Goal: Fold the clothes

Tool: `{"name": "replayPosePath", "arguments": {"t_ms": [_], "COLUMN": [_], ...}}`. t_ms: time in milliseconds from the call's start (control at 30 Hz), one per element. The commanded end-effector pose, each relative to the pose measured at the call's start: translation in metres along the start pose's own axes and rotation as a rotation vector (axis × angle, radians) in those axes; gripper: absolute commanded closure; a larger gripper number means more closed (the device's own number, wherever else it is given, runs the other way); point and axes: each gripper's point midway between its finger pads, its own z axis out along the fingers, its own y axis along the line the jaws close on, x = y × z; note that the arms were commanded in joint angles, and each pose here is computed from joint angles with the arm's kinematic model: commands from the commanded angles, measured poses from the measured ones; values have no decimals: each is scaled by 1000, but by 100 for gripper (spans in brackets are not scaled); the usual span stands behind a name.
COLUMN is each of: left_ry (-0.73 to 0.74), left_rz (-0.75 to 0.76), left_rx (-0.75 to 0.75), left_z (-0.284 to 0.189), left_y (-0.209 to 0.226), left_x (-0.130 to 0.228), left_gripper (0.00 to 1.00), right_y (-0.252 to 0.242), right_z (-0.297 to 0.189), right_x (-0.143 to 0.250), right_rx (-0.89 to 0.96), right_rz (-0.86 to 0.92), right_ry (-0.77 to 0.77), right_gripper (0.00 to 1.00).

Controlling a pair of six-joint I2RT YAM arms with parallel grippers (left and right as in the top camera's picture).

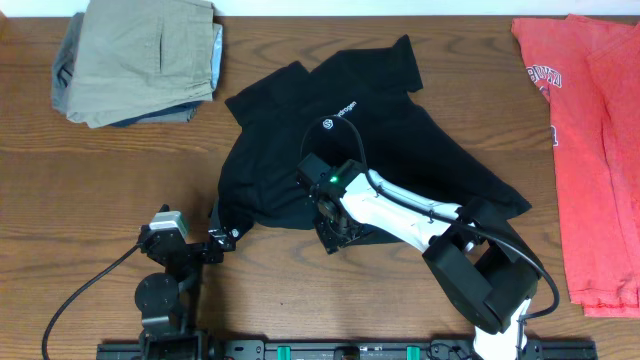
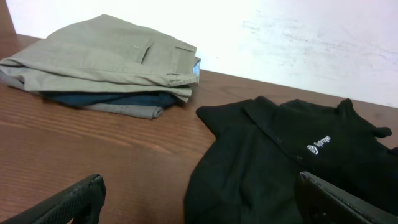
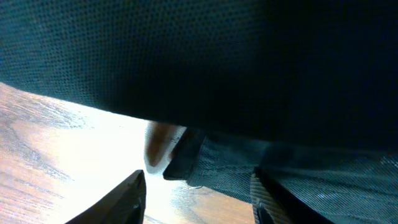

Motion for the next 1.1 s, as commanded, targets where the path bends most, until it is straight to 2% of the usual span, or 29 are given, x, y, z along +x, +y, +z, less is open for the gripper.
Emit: {"name": "replayPosePath", "arguments": {"t_ms": [0,67,167,200,367,567,800,1067], "left_ry": [52,52,52,52,52,52,52,52], "left_rz": [0,0,0,0,0,0,0,0], "left_rx": [3,3,3,3,3,3,3,3], "left_z": [1,1,1,1,1,1,1,1], "left_y": [1,1,1,1,1,1,1,1], "left_x": [16,16,16,16,16,16,16,16], "left_gripper": [2,2,2,2,2,2,2,2], "right_y": [-2,-3,-6,-8,-35,-65,-94,-114], "right_z": [15,15,14,14,2,-48,-137,-212], "right_x": [5,5,5,4,5,3,6,54], "right_rx": [12,13,22,32,168,235,150,115], "right_rz": [26,26,43,54,158,275,388,434], "right_ry": [41,40,40,39,28,-38,-257,-437], "right_gripper": [57,67,94,99,99,99,99,99]}}
